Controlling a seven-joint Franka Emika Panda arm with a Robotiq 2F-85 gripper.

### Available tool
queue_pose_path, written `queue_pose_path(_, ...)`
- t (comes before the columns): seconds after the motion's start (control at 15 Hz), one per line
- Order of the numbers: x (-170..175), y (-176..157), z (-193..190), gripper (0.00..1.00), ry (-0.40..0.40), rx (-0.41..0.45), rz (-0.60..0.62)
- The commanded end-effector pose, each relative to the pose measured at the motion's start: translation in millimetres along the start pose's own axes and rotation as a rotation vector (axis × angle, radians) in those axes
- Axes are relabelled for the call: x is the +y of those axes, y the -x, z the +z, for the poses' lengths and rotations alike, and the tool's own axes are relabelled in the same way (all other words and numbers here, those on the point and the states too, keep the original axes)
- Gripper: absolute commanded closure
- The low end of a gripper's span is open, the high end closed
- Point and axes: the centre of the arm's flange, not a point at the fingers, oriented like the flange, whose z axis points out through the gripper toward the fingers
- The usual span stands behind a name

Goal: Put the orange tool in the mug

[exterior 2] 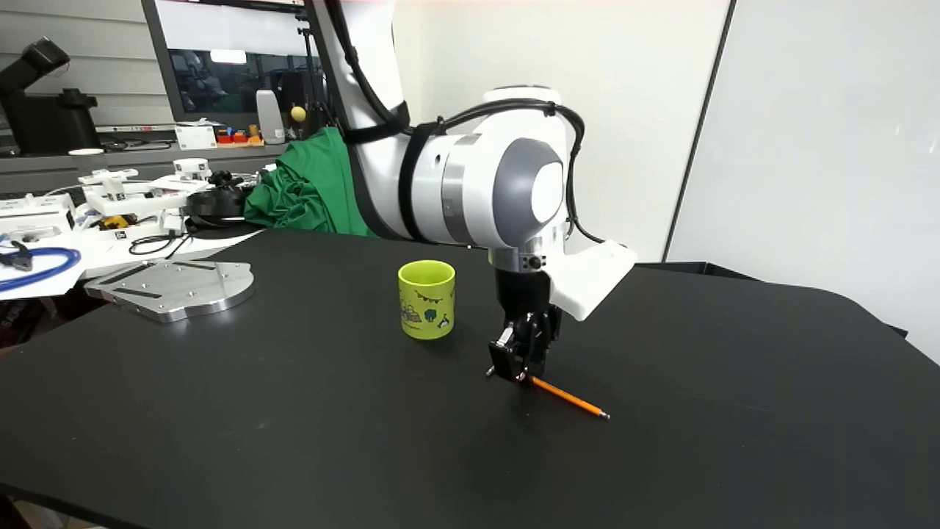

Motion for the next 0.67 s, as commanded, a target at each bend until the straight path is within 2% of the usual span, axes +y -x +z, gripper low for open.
queue_pose_path(0.0,14.3,5.2,8.6,0.99,-0.016,-0.059,0.120)
queue_pose_path(0.13,22.5,15.1,9.9,0.95,-0.047,-0.081,0.189)
queue_pose_path(0.33,34.8,17.2,2.9,0.95,-0.107,-0.072,0.276)
queue_pose_path(0.6,53.1,-5.1,-28.8,0.95,-0.059,-0.006,0.330)
